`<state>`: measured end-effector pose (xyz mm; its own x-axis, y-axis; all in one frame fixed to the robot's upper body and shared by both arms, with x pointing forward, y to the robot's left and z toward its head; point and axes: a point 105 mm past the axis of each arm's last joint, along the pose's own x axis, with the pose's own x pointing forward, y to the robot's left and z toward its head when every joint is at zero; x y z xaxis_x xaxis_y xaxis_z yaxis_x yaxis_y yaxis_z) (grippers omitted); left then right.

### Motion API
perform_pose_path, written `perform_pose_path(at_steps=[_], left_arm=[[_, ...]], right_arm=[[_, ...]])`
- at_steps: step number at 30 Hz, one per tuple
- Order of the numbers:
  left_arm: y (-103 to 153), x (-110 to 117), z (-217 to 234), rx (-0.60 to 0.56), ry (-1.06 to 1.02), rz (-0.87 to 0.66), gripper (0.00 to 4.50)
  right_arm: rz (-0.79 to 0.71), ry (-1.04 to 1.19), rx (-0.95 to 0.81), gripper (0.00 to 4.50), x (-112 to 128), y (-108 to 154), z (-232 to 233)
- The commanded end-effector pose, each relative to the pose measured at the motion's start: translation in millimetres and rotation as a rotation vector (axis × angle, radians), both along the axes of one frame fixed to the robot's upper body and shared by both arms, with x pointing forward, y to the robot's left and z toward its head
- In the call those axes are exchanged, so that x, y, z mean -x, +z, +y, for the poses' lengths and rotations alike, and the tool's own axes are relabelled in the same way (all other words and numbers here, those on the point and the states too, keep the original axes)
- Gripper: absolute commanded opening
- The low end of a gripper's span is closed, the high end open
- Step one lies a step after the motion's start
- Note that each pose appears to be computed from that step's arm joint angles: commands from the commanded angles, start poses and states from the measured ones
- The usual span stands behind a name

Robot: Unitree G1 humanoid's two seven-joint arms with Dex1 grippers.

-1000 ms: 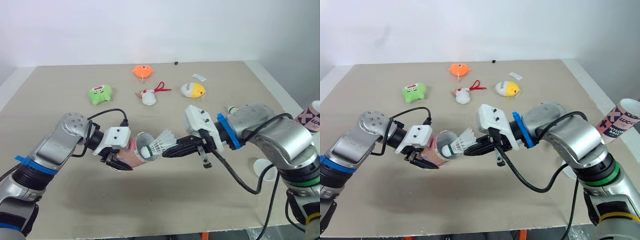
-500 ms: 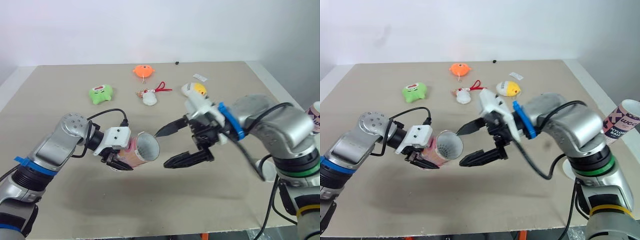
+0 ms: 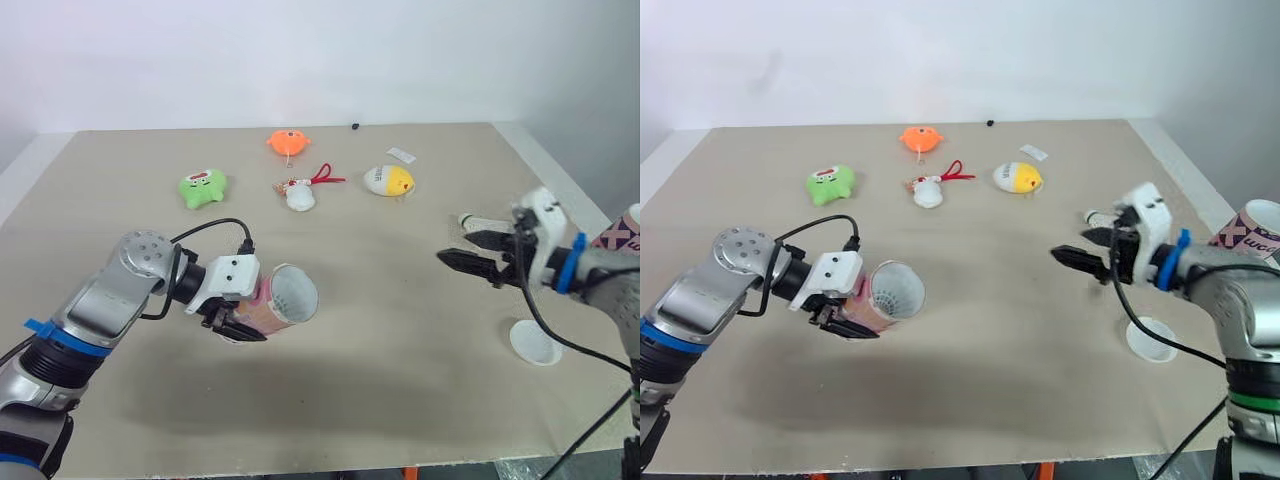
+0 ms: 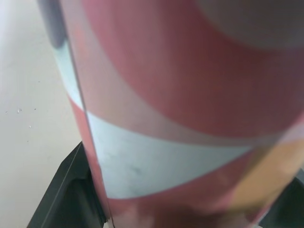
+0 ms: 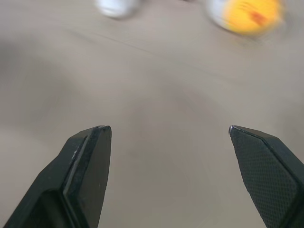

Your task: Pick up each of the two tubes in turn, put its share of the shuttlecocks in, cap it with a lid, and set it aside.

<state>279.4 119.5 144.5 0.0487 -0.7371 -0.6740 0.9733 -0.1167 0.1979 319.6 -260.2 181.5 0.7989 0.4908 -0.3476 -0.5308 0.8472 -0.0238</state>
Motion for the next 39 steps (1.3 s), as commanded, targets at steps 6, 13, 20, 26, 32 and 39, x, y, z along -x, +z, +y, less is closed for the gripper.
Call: perform_pose_path(at_steps=[6, 13, 20, 26, 32, 39], left_arm=[[-2.8, 0.8, -2.9, -0.001, -0.016, 0.016, 3.05], [-3.1, 3.6, -0.4, -0.005, -0.006, 0.021, 3.05], [-3.6, 6.2, 2.1, -0.007, 0.008, 0.023, 3.05], [-3.5, 7.6, 3.4, -0.009, 0.013, 0.022, 3.05], [-3.9, 9.2, 3.2, -0.008, 0.016, 0.024, 3.05], [-4.4, 11.2, 1.0, -0.005, 0.016, 0.028, 3.05]], right_arm=[[-0.021, -0.192, 0.022, 4.24, -22.6, -19.9, -30.1], [-0.004, -0.284, 0.022, 4.24, -54.2, -29.2, -41.0], [-0.014, -0.305, 0.041, 4.24, -80.7, -32.4, -38.7], [-0.024, -0.31, 0.053, 2.91, -95.7, -33.1, -34.9], [-0.055, -0.307, 0.063, 0.9, -102.7, -29.6, -34.6], [-0.109, -0.256, 0.057, 0.13, -97.6, -13.7, -34.6]])
